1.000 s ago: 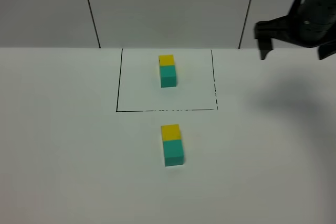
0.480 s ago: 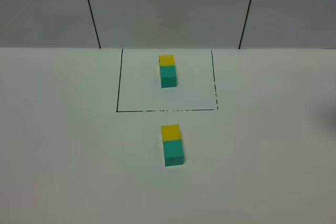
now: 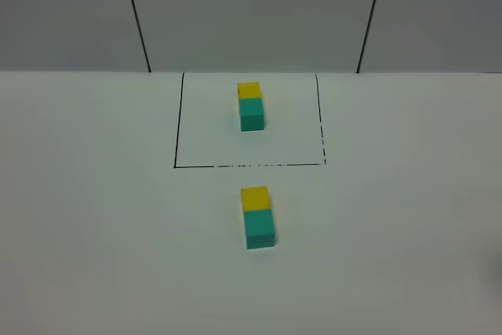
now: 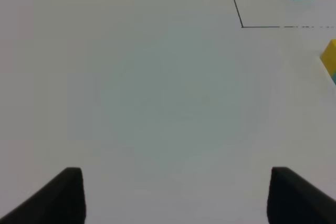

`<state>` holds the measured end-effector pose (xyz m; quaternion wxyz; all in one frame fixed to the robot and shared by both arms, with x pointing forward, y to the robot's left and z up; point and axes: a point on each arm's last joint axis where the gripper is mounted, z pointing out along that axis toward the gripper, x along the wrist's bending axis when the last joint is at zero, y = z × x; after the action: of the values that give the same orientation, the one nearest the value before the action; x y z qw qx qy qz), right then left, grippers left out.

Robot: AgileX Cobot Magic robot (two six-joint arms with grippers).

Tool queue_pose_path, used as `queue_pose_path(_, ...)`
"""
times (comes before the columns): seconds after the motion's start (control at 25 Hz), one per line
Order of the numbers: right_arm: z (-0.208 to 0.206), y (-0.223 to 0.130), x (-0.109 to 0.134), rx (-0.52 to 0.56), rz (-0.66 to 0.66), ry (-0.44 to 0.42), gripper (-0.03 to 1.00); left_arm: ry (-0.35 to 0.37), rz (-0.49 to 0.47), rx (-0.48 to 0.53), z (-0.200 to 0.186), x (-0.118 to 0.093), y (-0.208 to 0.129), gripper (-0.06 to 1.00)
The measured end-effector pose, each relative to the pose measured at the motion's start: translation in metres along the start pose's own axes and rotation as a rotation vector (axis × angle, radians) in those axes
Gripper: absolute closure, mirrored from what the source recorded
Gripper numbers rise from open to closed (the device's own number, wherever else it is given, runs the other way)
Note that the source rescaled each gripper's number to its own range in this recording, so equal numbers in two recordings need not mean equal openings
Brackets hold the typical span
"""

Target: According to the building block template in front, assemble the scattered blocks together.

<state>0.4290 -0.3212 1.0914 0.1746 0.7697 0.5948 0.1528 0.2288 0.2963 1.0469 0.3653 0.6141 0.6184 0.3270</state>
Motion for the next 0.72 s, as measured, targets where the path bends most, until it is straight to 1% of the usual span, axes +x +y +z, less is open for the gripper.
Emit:
queue_pose_path(0.2, -0.023, -0.057, -0.008, -0.11, 0.011, 0.031, 0.17, 0.0, 0.0, 0.0, 0.0, 0.0, 0.0, 0.35)
queue_pose_path(0.32, -0.028, -0.086, -0.01, -0.163, 0.011, 0.057, 0.18, 0.0, 0.0, 0.0, 0.0, 0.0, 0.0, 0.35)
queue_pose_path(0.44, -0.037, -0.109, -0.012, -0.231, -0.016, 0.087, 0.18, 0.0, 0.0, 0.0, 0.0, 0.0, 0.0, 0.35)
queue_pose_path(0.6, -0.052, -0.135, -0.019, -0.294, -0.065, 0.089, 0.18, 0.0, 0.0, 0.0, 0.0, 0.0, 0.0, 0.35)
queue_pose_path(0.72, -0.061, -0.148, -0.024, -0.367, -0.085, 0.092, 0.18, 0.0, 0.0, 0.0, 0.0, 0.0, 0.0, 0.35)
